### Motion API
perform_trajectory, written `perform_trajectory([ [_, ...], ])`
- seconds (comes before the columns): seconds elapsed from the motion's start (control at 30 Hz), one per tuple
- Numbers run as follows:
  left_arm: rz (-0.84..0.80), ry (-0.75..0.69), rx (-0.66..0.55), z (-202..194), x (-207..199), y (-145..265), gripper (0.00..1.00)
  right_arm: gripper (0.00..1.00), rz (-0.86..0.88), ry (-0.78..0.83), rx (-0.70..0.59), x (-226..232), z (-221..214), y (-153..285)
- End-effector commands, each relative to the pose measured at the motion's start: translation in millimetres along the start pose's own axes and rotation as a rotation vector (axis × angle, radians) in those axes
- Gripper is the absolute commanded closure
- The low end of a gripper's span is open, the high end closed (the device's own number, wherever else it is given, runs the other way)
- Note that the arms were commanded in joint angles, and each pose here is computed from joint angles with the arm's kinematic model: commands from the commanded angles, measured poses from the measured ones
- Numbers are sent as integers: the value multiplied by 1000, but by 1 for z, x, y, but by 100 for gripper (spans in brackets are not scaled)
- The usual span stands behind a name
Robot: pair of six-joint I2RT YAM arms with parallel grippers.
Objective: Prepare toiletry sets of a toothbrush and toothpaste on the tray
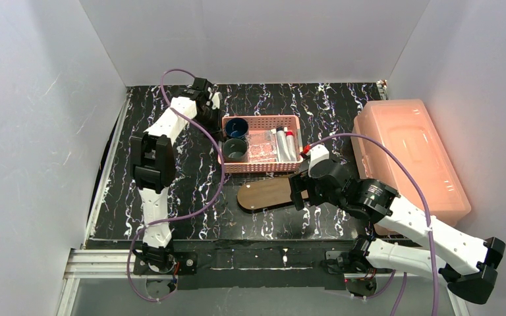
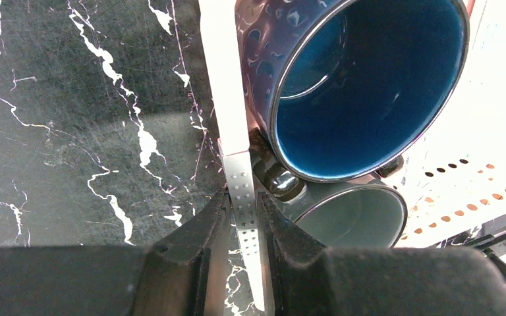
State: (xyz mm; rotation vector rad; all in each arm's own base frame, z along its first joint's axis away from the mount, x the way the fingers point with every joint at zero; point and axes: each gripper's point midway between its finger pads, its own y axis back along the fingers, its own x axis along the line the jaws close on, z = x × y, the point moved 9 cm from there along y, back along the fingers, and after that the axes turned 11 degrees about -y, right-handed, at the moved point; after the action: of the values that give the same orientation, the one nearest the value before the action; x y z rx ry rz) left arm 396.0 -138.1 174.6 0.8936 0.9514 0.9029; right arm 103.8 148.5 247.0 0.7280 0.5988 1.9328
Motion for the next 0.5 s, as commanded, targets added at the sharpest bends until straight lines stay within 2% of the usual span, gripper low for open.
perform_trajectory([
  [0.0, -4, -29, -28, 4, -9, 9, 83, 0, -29, -30, -25, -1, 2, -2],
  [0.1, 6, -29, -46, 4, -10, 16, 69, 0, -36, -35, -23, 0, 3, -3],
  [0.3, 33, -43, -108, 7, -15, 42, 50, 0, -46, -37, -24, 1, 6, -2],
  [0.37, 50, -53, -122, 7, -16, 51, 45, 0, -47, -38, -25, 1, 7, -2],
  [0.47, 79, -56, -136, 4, -17, 63, 44, 0, -54, -36, -30, 2, 9, -1],
])
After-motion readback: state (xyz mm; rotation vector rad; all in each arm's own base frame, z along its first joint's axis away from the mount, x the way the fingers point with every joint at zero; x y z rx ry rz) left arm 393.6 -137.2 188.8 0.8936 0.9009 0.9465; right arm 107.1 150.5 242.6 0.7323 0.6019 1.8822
